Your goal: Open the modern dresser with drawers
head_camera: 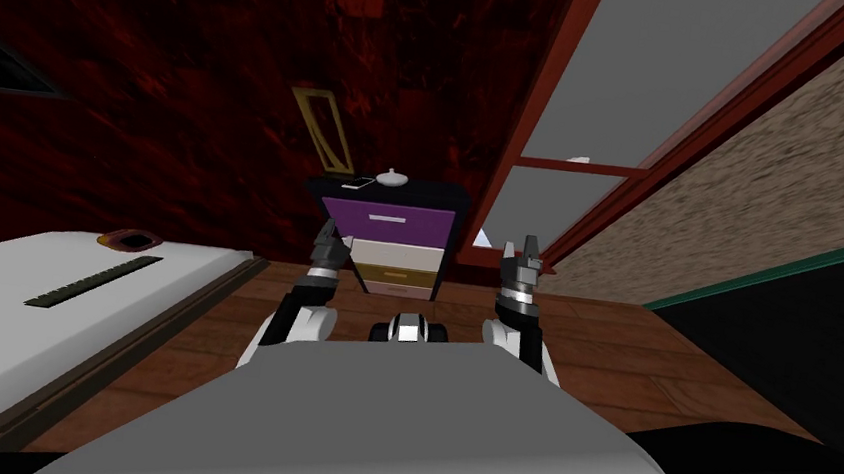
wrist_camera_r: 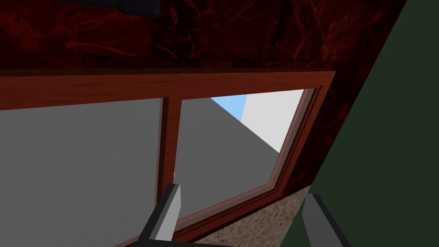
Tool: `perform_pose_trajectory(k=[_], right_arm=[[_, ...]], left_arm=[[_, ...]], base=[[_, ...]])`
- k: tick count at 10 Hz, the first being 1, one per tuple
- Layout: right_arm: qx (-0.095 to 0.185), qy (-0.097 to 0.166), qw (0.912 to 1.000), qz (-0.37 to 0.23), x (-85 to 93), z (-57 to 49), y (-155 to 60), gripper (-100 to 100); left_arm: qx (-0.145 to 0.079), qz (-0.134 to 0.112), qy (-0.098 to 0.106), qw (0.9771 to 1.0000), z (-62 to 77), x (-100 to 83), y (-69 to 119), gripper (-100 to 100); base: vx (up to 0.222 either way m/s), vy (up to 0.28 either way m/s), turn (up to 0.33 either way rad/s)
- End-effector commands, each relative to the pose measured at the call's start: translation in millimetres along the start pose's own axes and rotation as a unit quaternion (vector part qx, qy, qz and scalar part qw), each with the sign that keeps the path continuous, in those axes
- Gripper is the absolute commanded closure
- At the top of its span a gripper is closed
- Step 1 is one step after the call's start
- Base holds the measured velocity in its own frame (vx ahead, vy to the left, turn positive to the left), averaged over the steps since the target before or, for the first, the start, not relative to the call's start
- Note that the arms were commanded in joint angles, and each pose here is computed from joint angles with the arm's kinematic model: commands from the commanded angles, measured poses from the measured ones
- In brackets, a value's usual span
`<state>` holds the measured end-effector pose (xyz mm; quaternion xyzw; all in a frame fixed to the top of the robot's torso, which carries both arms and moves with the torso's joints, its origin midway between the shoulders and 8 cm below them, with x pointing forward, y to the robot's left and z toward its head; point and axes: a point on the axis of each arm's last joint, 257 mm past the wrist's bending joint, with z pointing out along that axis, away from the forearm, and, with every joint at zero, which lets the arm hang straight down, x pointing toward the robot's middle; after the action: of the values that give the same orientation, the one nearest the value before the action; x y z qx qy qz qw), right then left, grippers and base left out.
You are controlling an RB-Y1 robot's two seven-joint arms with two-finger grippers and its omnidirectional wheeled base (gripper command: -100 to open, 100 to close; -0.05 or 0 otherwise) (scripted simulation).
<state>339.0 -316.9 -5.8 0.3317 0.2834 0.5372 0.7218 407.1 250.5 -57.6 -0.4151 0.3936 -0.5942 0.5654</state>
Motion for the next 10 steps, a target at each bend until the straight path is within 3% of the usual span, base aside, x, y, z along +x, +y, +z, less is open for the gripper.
perform_pose_trajectory(k=[1, 5, 10], right_arm=[[0.000, 0.000, 1.0000, 0.000, 0.0, 0.0, 0, 0], [0.000, 0.000, 1.0000, 0.000, 0.0, 0.0, 0, 0], [0.000, 0.000, 1.0000, 0.000, 0.0, 0.0, 0, 0]], left_arm=[[-0.028, 0.002, 0.002, 0.9996, 0.6, 1.9, 14.2, -100], [-0.062, 0.007, 0.007, 0.9981, 1.7, 4.0, 30.7, -100], [-0.108, 0.016, 0.013, 0.9940, 1.2, 5.7, 54.1, -100]], base=[[0.106, -0.014, -0.039], [0.070, -0.006, -0.031], [0.080, -0.004, -0.034]])
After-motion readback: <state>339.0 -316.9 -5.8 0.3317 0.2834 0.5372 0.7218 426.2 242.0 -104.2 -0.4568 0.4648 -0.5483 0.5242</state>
